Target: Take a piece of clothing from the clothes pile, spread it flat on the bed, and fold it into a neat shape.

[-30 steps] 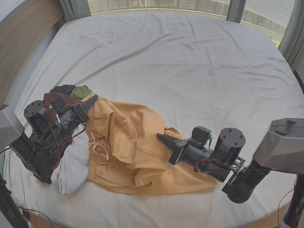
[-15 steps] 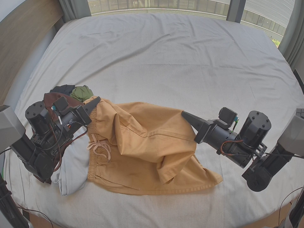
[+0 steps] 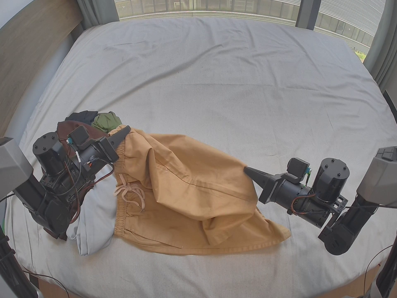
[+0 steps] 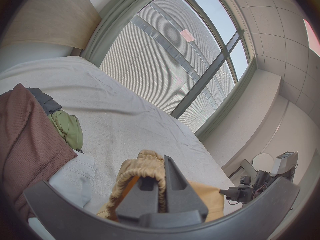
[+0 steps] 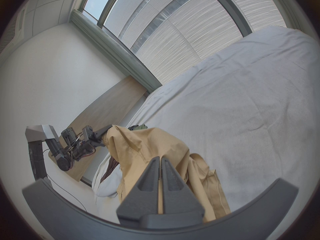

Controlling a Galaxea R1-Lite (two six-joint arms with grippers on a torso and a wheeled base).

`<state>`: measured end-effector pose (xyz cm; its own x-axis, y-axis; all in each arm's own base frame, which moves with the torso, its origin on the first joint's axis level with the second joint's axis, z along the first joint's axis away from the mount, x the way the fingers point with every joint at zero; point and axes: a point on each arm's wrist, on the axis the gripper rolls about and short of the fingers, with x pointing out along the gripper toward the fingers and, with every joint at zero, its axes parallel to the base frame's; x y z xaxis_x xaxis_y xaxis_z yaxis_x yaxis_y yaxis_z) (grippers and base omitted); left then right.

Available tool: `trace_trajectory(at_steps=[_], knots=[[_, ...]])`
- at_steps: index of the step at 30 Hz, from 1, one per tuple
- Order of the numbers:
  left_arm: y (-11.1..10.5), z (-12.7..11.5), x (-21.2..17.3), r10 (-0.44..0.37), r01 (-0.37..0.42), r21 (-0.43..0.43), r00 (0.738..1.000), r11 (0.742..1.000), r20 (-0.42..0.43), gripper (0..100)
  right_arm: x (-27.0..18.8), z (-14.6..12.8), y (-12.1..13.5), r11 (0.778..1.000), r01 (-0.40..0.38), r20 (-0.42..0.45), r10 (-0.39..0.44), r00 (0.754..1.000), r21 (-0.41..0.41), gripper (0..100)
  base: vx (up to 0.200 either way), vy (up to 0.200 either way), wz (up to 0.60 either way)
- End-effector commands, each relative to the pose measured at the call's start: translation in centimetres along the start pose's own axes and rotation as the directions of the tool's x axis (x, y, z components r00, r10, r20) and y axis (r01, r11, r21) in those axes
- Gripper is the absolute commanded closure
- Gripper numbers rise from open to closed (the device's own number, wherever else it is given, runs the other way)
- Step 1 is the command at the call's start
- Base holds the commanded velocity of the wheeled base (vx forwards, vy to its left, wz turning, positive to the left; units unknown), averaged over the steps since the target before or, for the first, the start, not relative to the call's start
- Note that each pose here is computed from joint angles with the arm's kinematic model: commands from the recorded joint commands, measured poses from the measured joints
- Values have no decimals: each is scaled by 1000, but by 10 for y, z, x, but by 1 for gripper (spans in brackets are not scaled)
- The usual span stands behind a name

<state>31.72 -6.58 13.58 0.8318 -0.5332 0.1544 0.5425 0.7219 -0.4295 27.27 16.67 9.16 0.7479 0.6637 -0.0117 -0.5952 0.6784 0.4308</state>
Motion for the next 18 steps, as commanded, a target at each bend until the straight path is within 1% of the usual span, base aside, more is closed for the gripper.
trace_trajectory(at_steps=[1, 2, 6, 8, 11, 18], knots=[[1, -1, 0, 2, -2, -2, 1000, 1000, -2, 100, 0, -9, -4, 1000, -8, -43, 9, 999, 11, 100, 0, 0, 0], [1, -1, 0, 2, -2, -2, 1000, 1000, -2, 100, 0, -8, -4, 1000, -11, -41, 11, 999, 10, 0, 0, 0, 0], [1, -1, 0, 3, -3, -2, 1000, 1000, -4, 100, -3, -6, -8, 1000, 3, -37, -2, 999, 11, 0, 0, 0, 0], [1, -1, 0, 2, -2, -1, 1000, 1000, -2, 100, -9, -12, -9, 1000, 17, -69, -15, 997, 18, 0, 0, 0, 0], [3, -3, 1, 8, -8, -3, 1000, 1000, -7, 100, -15, -21, -8, 1000, 15, -118, -12, 993, 26, 0, 0, 0, 0], [4, -4, 1, 10, -10, -4, 1000, 1000, -10, 100, -37, -43, -4, 999, 28, -243, -17, 970, 40, 0, 0, 0, 0]])
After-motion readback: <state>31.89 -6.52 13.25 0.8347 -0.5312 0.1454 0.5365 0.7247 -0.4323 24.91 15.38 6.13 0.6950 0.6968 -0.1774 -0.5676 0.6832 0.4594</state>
